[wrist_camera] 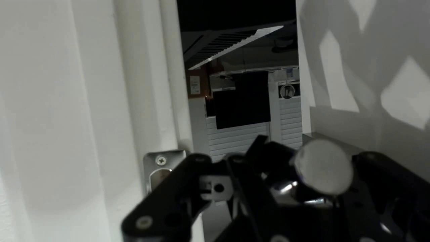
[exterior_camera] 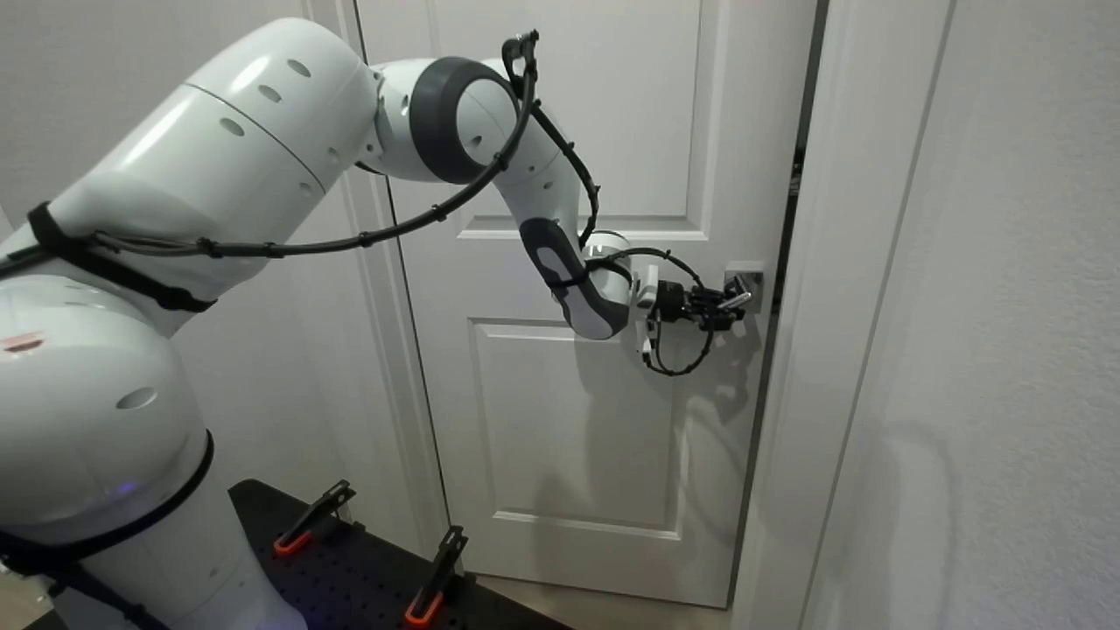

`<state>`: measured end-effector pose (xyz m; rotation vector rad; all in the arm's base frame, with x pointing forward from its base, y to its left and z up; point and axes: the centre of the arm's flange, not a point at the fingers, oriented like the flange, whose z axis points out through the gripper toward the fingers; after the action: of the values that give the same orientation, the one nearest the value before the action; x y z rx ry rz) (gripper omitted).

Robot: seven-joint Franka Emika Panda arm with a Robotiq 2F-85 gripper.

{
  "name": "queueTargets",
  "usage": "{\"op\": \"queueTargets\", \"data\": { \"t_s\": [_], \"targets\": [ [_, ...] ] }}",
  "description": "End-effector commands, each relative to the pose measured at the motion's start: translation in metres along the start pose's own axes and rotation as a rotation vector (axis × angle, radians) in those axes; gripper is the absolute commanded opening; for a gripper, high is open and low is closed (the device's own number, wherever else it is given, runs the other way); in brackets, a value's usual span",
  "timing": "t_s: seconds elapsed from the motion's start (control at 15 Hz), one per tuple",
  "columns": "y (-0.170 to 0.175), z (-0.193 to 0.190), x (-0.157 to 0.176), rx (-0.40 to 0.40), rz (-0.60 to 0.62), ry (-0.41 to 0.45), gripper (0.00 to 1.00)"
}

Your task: Turn the light on, open the door then turn off the light

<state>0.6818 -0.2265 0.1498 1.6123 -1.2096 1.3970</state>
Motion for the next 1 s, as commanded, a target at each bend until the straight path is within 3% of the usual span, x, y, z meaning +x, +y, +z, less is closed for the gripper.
{"op": "queueTargets", "data": {
  "t_s": [0.0,0.4,0.47,0.53,0.93],
  "targets": [
    [-0.035,-0.013,0.033,0.015,0.062,0.04,0.01],
    [-0.037,-0.015,0.038,0.011,0.082,0.02,0.01],
    [-0.037,-0.015,0.038,0.009,0.085,0.016,0.29],
    [-0.038,-0.016,0.039,0.006,0.091,0.013,0.3],
    [-0.052,-0.03,0.063,0.015,0.136,0.015,0.75]
  ]
}}
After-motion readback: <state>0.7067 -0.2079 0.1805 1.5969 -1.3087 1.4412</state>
